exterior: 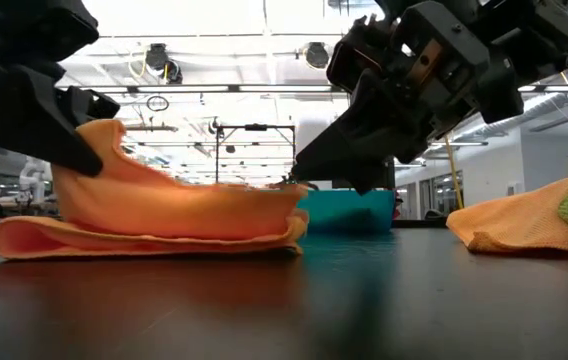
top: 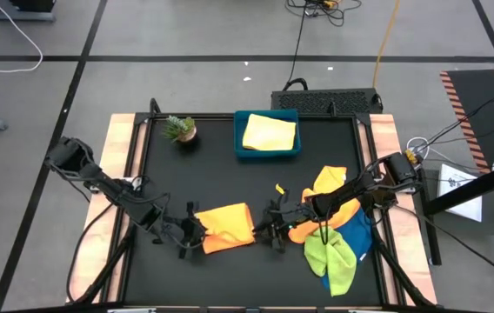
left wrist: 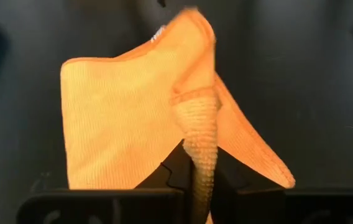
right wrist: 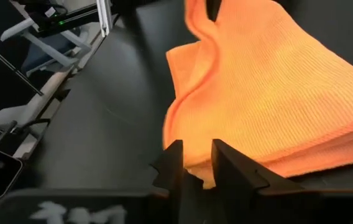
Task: Fold microfiber towels
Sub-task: Fold the left orange microfiber cloth, then stack the left orange microfiber cloth on top of the yellow microfiber cloth into the blue bin
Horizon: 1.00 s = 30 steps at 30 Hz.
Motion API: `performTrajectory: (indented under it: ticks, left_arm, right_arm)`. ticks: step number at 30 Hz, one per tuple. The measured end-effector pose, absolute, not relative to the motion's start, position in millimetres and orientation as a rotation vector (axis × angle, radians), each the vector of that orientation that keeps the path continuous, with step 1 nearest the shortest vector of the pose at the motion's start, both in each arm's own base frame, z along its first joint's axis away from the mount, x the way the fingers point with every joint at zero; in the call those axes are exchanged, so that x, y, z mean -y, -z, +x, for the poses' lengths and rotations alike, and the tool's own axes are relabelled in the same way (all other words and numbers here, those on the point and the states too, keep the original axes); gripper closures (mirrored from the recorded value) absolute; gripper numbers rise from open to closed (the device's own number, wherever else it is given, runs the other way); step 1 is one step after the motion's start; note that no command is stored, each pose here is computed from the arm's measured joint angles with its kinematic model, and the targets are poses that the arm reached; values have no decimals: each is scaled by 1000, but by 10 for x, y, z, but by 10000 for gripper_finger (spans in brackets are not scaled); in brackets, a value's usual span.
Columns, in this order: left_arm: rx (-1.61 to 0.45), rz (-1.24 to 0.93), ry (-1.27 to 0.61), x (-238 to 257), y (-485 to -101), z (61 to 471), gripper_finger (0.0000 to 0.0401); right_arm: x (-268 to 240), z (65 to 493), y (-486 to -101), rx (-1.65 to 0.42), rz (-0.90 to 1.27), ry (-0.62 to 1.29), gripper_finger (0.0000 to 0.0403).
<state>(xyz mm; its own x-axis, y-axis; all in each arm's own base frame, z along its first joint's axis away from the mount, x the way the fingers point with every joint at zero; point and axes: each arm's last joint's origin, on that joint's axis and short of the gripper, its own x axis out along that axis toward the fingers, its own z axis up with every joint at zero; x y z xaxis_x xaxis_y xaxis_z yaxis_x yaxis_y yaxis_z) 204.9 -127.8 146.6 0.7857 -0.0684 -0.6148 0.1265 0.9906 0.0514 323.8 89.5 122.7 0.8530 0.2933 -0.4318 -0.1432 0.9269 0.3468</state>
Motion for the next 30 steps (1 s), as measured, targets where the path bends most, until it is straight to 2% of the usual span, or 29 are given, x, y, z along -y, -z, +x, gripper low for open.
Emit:
performTrajectory:
  ticks: [6, 16, 19, 25, 30]
  left_arm:
    - [-610, 60, 158, 1351, -1512, 2052, 304]
    - [-455, 18, 273, 1523, -1656, 2049, 217]
    - [-465, 26, 262, 1523, -1646, 2041, 206]
    - [-570, -31, 67, 1385, -1534, 2034, 208]
    - [-567, -115, 41, 1286, -1547, 2116, 208]
  right_arm:
    - [-885, 3241, -1227, -498, 310, -228, 305]
    - [-777, 3284, -1259, -456, 312, -202, 303]
    - [-738, 3306, -1287, -424, 314, -196, 303]
    - [-593, 3349, -1310, -401, 328, -156, 303]
    - [-374, 3468, -1373, -427, 365, -131, 288]
